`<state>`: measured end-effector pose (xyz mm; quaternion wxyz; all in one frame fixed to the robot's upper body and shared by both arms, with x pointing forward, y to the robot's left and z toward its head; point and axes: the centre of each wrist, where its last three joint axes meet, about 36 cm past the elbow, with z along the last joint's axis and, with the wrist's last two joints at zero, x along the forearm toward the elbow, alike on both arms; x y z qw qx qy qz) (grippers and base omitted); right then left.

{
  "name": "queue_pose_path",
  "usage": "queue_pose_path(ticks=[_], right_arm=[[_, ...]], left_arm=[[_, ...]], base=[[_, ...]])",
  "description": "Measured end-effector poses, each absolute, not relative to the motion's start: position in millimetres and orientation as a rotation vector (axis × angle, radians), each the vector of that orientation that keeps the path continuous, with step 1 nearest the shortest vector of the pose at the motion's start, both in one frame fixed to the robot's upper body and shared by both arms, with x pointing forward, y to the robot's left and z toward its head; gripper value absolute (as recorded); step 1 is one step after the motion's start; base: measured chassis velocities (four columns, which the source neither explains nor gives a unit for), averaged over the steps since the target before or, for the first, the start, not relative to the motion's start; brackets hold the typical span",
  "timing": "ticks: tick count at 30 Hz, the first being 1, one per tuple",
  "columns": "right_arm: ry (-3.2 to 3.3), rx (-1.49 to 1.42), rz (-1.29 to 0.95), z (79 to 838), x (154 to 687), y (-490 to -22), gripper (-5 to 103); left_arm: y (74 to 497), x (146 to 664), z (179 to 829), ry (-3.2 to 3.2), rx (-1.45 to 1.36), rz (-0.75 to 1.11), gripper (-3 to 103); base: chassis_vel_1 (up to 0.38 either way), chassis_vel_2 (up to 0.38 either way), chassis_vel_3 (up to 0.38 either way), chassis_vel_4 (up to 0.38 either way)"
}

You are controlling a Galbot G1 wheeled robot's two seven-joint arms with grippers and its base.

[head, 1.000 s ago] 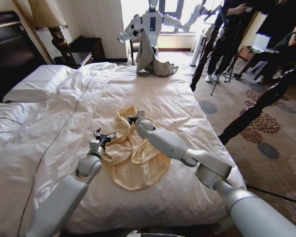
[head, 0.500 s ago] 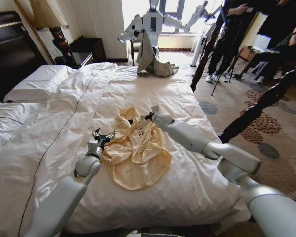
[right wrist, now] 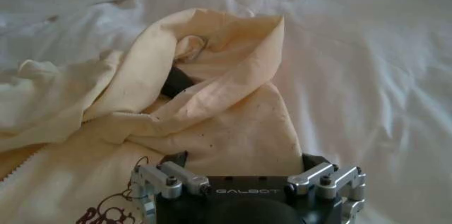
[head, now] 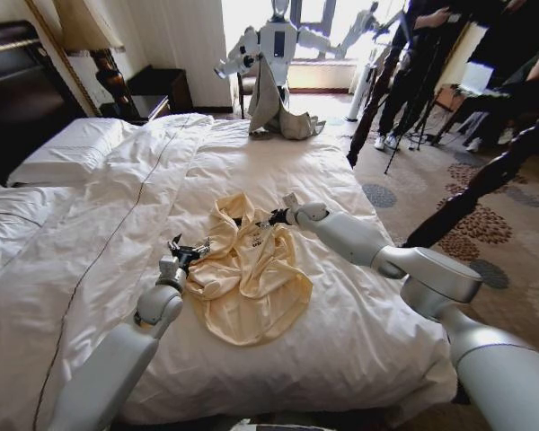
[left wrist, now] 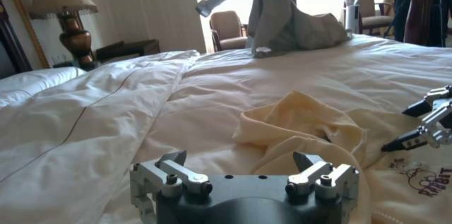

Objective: Pick up the clothes from the bed and hang them on the clothes hanger.

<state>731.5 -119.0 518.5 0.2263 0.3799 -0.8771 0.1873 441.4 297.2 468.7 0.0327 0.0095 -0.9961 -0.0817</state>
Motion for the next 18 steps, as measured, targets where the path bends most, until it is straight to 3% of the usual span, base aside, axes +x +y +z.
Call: queue_pose_path(ticks=[18], right_arm=[[-2.317, 1.197, 0.630, 514.4, 718.5, -96.7, 102]], left_arm=[[293.2, 456.2, 465.0, -3.067, 0.024, -0.228, 100]], base=[[0.000, 0.000, 0.000, 0.000]])
